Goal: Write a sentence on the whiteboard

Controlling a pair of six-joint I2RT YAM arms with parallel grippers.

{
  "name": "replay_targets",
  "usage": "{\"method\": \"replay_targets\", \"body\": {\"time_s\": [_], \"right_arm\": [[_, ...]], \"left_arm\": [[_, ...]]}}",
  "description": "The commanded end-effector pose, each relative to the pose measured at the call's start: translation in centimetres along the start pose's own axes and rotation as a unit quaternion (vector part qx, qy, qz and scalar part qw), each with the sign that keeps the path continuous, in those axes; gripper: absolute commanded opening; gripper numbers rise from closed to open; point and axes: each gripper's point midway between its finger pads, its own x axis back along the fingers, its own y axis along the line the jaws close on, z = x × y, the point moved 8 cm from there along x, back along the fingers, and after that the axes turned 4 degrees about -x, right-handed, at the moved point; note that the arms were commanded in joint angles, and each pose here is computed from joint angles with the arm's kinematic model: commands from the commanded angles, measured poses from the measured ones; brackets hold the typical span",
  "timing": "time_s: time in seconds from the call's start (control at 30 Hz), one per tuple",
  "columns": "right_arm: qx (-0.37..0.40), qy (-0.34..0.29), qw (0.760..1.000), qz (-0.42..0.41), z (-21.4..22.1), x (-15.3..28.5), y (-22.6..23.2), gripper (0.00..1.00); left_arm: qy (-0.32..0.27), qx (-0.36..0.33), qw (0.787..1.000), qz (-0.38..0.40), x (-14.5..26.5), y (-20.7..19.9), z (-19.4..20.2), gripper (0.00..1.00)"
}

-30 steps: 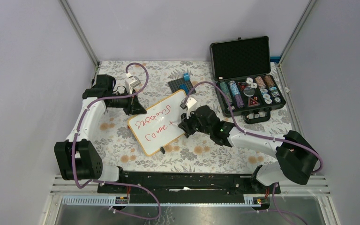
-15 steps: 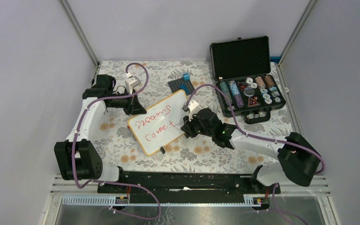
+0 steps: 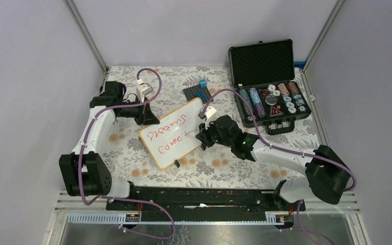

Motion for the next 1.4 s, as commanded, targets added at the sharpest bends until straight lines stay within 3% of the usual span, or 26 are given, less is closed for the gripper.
{"method": "replay_targets", "body": {"time_s": [0.0,1.37], "right_arm": [[0.010,-0.044,0.999,0.016,-2.8,0.1,-0.1,0.00],[-0.008,-0.004,0.999,0.034,0.5,-0.1,-0.9,0.00]], "left_arm": [[0.007,-0.015,1.000,0.005,-0.4,-0.3,0.2,0.00],[0.009,-0.013,1.000,0.005,-0.4,-0.2,0.3,0.00]]}}
